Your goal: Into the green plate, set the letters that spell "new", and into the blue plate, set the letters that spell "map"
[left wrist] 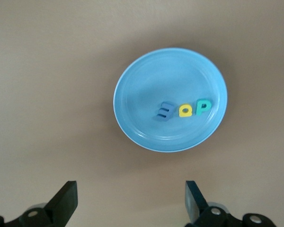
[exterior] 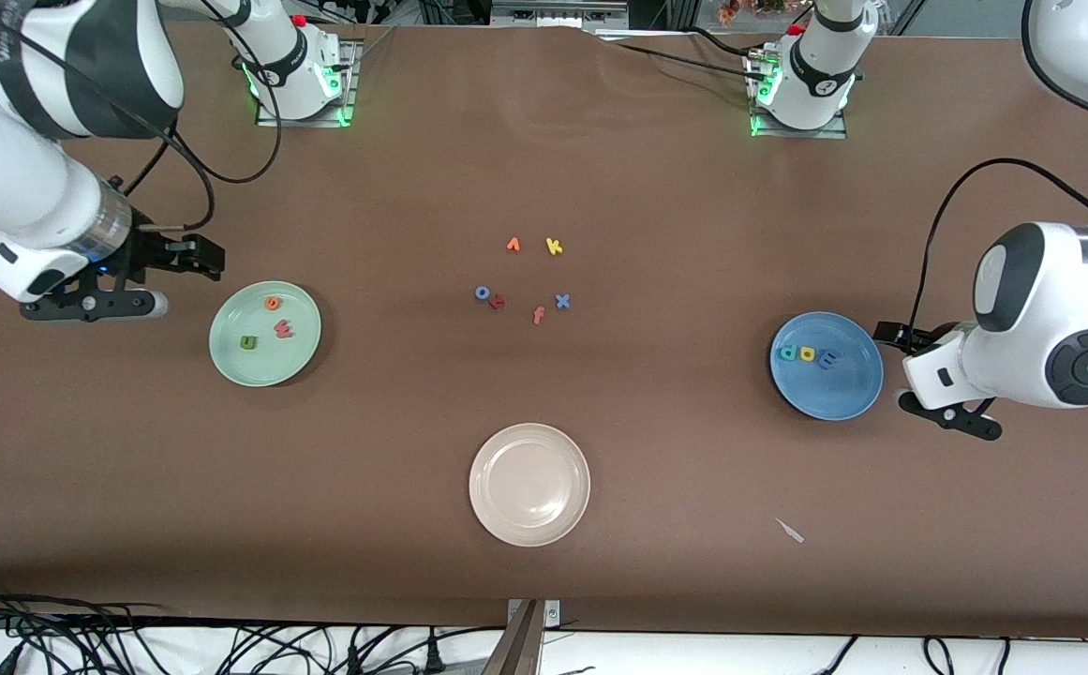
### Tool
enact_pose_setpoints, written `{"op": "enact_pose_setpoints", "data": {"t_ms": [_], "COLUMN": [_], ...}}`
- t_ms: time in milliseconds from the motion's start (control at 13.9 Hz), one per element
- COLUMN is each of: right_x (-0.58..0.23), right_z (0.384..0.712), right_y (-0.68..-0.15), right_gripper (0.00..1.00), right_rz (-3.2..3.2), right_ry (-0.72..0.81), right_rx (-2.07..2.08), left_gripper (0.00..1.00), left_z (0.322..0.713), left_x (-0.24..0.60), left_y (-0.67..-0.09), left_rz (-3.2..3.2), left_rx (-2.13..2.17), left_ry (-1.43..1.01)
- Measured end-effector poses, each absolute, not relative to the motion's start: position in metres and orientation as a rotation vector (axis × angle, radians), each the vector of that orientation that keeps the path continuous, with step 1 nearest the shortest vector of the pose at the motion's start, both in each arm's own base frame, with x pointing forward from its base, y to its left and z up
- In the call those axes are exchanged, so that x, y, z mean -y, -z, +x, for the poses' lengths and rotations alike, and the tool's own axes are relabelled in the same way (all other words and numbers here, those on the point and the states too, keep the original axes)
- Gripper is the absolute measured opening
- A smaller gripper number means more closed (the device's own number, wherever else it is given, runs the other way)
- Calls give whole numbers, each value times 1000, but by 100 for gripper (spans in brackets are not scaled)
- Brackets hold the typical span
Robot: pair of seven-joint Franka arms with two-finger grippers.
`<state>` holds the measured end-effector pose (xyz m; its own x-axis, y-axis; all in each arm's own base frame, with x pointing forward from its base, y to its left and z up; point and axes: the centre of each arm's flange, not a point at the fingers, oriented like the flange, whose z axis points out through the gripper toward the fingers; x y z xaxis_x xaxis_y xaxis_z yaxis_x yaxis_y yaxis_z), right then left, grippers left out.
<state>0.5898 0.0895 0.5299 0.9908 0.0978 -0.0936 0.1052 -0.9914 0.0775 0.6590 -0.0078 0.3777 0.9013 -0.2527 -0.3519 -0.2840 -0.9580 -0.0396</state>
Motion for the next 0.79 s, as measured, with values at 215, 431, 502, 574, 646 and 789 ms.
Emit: {"op": "enact_pose_setpoints", "data": {"t_ms": [215,431,502,574,646,789], "right_x": [-90,-92,-92,-89,-84,-70], "right_z": [591,586,584,584,584,585], "right_y": [-548,-559,-560,-561,-562,-565], "right_gripper": [100,100,100,100,100,100], "right_rz": [3054,3072,3084,3095,3106,3126], "right_ry": [115,133,141,145,145,141], "right_rx": [-172,-192,-202,-205,-199,-179], "left_gripper": [100,100,100,100,100,100], "left_z": [654,635,625,614,603,583], "left_x": [14,7,6,5,3,-2], "left_y": [-413,-470,-488,-504,-520,-547], "left_rz": [-3051,-3078,-3087,-3093,-3093,-3094], "left_rx": [-280,-185,-152,-120,-101,-76], "left_ry": [-465,-376,-348,-325,-299,-256]}}
